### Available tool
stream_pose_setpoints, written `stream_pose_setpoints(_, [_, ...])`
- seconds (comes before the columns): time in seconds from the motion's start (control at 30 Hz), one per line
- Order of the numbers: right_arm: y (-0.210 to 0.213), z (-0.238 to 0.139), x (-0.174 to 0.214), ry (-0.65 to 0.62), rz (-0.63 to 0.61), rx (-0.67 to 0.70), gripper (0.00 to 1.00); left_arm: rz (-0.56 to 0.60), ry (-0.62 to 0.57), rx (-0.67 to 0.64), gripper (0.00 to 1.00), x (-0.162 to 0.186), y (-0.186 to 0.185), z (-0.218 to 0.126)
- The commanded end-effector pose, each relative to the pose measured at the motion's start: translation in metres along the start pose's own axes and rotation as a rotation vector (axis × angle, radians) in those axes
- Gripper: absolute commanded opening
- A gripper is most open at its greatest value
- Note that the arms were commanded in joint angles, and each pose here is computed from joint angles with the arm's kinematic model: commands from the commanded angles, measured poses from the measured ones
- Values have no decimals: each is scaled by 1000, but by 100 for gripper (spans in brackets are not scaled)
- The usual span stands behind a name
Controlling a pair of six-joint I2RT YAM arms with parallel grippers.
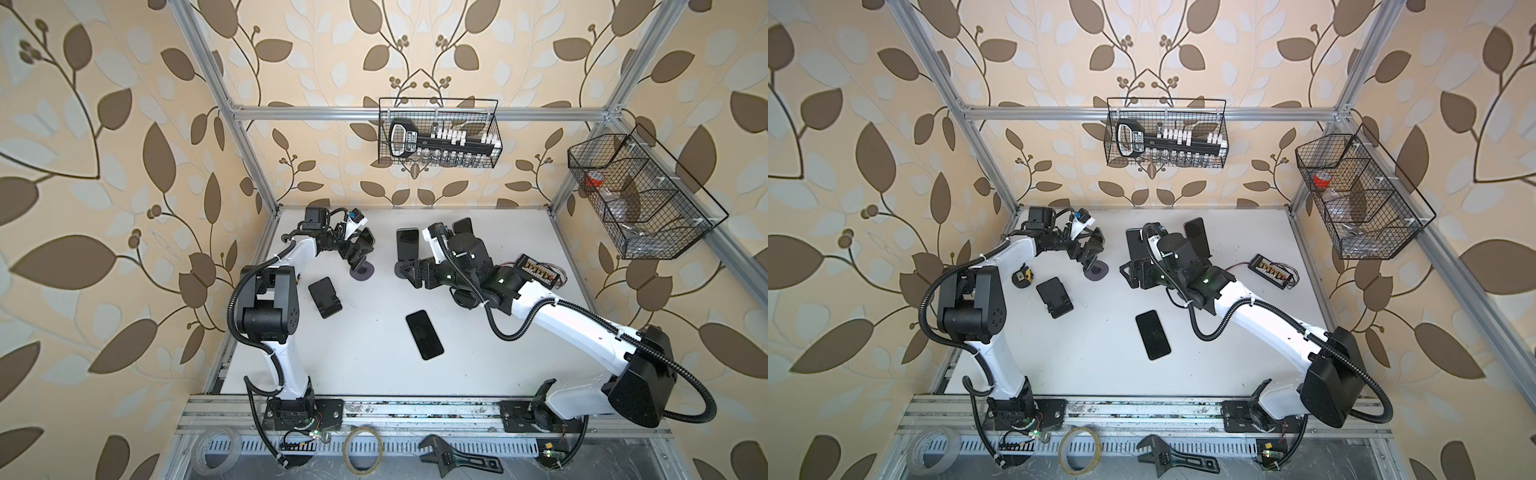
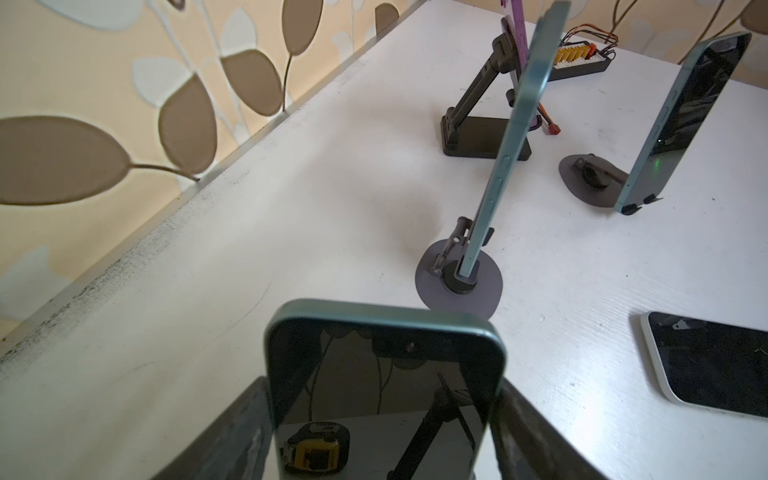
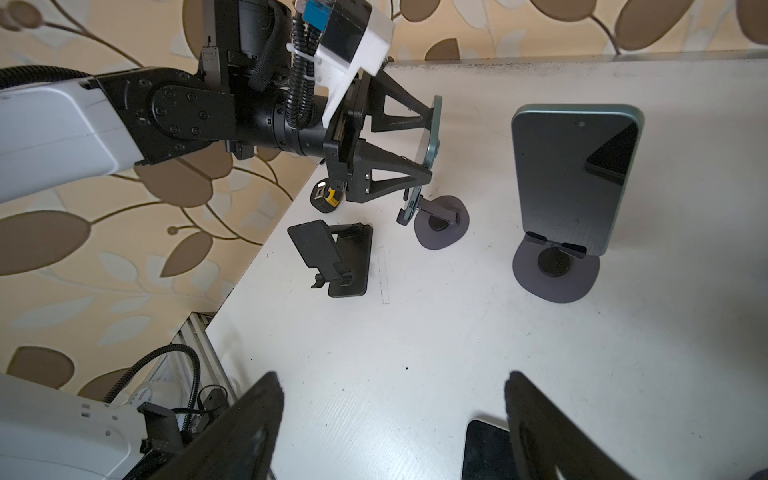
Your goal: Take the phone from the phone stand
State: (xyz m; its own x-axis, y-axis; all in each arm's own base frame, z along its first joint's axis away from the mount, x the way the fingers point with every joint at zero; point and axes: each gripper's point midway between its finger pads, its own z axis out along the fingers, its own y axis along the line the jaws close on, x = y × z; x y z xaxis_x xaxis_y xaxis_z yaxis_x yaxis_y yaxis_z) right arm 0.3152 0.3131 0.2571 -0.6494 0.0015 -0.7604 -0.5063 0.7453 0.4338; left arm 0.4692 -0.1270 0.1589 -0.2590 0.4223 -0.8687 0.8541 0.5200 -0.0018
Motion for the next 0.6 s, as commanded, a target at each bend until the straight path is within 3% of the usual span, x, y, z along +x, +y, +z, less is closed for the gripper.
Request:
stream_pose_setpoints(0.0, [6, 2, -4, -4, 2, -16, 84, 74, -41, 14, 80, -16, 1, -6])
stream_pose_setpoints(0.57, [6, 6, -4, 3, 2, -14, 85, 82, -48, 26, 70, -17, -1, -7])
